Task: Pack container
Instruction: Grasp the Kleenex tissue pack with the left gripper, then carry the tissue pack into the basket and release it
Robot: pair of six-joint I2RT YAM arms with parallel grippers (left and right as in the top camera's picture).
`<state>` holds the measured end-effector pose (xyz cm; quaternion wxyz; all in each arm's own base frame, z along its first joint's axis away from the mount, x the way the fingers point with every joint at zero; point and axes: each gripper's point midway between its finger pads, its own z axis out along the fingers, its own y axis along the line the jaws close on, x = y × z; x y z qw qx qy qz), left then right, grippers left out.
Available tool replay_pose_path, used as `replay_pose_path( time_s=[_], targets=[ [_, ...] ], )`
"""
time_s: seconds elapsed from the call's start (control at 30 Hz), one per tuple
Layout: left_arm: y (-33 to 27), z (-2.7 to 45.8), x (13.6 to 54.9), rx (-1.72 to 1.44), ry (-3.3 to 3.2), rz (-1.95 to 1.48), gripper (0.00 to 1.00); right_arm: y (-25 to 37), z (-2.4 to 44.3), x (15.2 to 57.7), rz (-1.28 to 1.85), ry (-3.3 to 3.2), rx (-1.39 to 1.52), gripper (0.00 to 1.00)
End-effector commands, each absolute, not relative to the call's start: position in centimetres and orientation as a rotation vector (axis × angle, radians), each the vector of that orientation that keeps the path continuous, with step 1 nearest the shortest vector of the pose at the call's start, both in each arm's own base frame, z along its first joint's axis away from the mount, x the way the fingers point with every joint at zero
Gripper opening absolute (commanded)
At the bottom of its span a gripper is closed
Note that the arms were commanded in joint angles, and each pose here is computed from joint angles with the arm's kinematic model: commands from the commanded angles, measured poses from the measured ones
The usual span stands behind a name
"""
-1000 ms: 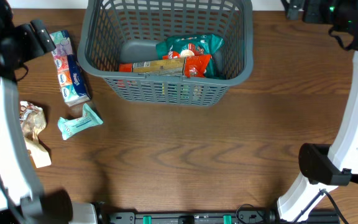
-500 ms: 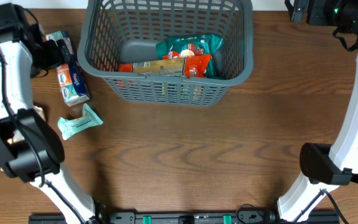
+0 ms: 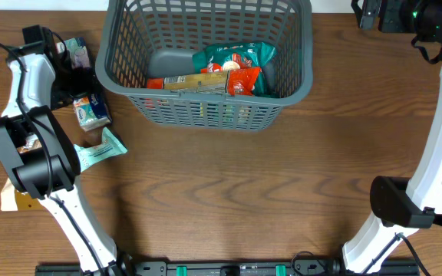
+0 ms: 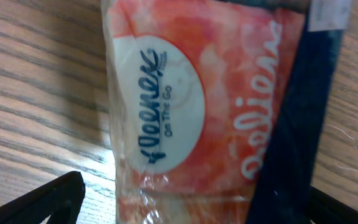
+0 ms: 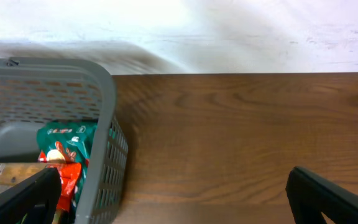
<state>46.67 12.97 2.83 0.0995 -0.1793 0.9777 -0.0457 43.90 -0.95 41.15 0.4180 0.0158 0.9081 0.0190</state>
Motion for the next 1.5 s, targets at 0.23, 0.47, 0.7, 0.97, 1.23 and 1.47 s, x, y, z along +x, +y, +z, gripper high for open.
replay_pose_path(
  time_s=[0.23,0.47,0.7,0.97,1.23,1.47],
  targets=[
    [13.0,0.5,47.8,-0.474,2.897,-0.048,0.99,-1.2,41.4,43.0,0.043,2.286,0.030,0.99],
    [13.1,0.7,48.8,-0.463,2.860,-0.041,0.96,-1.1,40.7,42.4,0.045,2.324,0.033,0.99],
    [12.5,0.4,47.4,-0.475,2.918,-0.070,0.47,-1.1,40.4,42.0,0.045,2.344,0.032,0.99],
    [12.3,3.5,46.8,-0.627,2.873,-0.082,0.19,-1.2,40.3,42.0,0.024,2.348,0.006,0.99],
    [12.3,15.0,46.8,-0.565,2.652,-0.055,0.14,-1.2,40.3,42.0,0.024,2.348,0.005,0.99],
    [11.6,26.8,43.9,-0.507,2.414,-0.015,0.05,-1.2,40.2,41.9,0.011,2.353,-0.028,0.99]
  ],
)
